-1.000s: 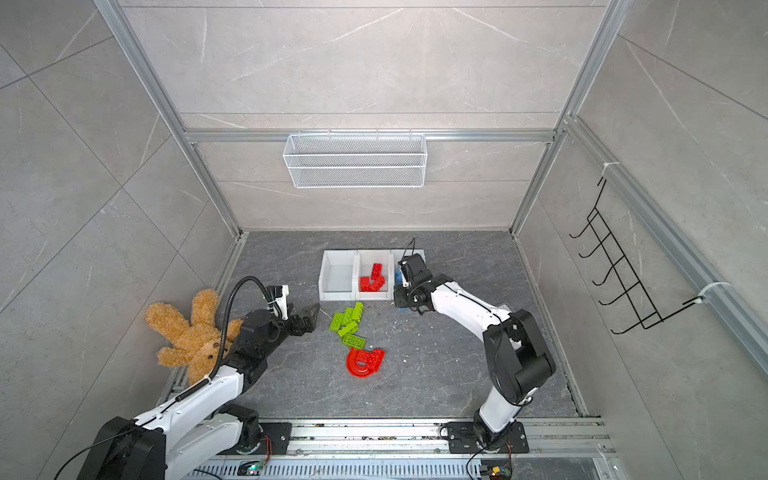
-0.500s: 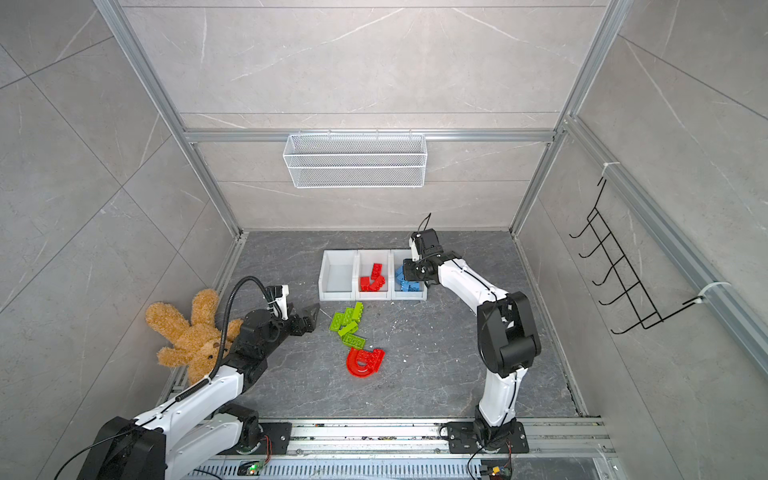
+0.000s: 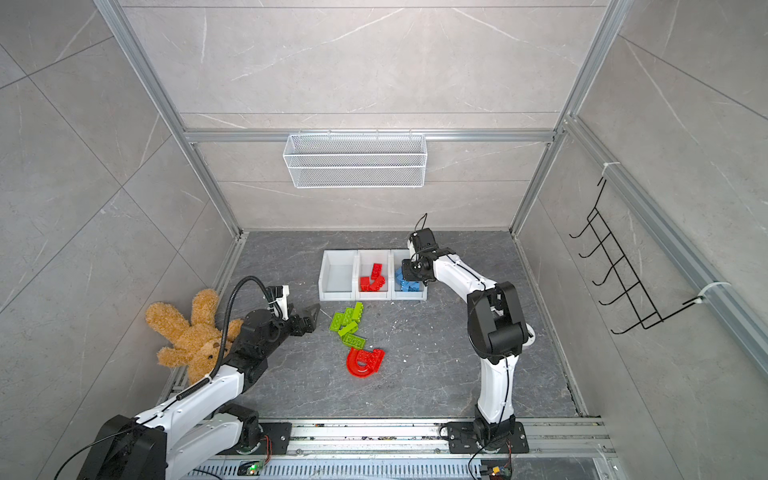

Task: Sort the legos into containers by color
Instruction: 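Open the right gripper to drop the light-blue brick in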

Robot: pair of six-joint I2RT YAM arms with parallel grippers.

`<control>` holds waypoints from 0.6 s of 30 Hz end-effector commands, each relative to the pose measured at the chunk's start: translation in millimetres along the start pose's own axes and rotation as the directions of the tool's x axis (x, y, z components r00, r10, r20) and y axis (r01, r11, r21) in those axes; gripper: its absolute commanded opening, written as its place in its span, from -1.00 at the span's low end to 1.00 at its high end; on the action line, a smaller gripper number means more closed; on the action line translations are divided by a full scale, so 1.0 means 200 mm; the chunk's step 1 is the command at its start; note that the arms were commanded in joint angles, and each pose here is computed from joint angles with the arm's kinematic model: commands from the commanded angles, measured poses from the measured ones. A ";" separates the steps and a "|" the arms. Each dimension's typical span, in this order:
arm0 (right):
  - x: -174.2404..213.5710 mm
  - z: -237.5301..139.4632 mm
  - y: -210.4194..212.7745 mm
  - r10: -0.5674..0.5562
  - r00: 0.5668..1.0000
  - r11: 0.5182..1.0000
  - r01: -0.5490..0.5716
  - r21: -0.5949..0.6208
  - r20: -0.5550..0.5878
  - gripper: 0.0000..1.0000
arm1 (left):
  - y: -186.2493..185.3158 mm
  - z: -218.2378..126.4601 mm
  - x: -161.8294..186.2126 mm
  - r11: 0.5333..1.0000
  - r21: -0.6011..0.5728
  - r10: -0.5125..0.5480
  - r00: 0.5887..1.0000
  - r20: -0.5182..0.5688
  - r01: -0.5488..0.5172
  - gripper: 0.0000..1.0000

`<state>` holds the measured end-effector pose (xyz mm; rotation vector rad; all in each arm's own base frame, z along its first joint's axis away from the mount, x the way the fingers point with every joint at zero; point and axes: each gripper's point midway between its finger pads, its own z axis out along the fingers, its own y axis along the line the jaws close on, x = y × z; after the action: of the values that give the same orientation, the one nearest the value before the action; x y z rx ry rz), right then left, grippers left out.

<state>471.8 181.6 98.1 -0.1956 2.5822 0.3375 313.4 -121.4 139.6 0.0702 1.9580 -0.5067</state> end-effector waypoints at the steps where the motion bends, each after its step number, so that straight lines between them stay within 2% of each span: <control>1: 0.01 0.02 -0.03 -0.019 1.000 1.000 0.019 0.024 -0.017 -0.44 | -0.02 -0.02 -0.07 1.000 0.007 0.027 0.998 0.055 -0.027 0.98; 7: -0.02 0.01 -0.03 -0.020 0.999 0.999 0.020 0.029 -0.025 -0.33 | -0.02 -0.02 -0.08 1.000 0.003 0.025 0.998 0.050 -0.025 0.98; 10: -0.05 -0.04 -0.02 -0.031 0.999 0.999 0.031 0.027 -0.013 -0.16 | -0.02 -0.02 -0.08 1.000 0.007 0.023 0.998 0.053 -0.023 0.99; 13: -0.07 -0.14 -0.01 -0.042 0.999 0.999 0.041 0.027 0.014 -0.08 | -0.02 -0.02 -0.08 1.000 0.007 0.022 0.998 0.056 -0.022 0.99; 18: -0.02 -0.42 0.14 -0.061 0.992 0.993 0.070 -0.090 0.107 0.01 | -0.02 -0.02 -0.08 1.000 0.006 0.023 0.998 0.057 -0.024 0.98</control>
<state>448.2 176.6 127.2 -0.2404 2.5571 0.3475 312.8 -120.8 144.6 0.0695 1.9428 -0.5082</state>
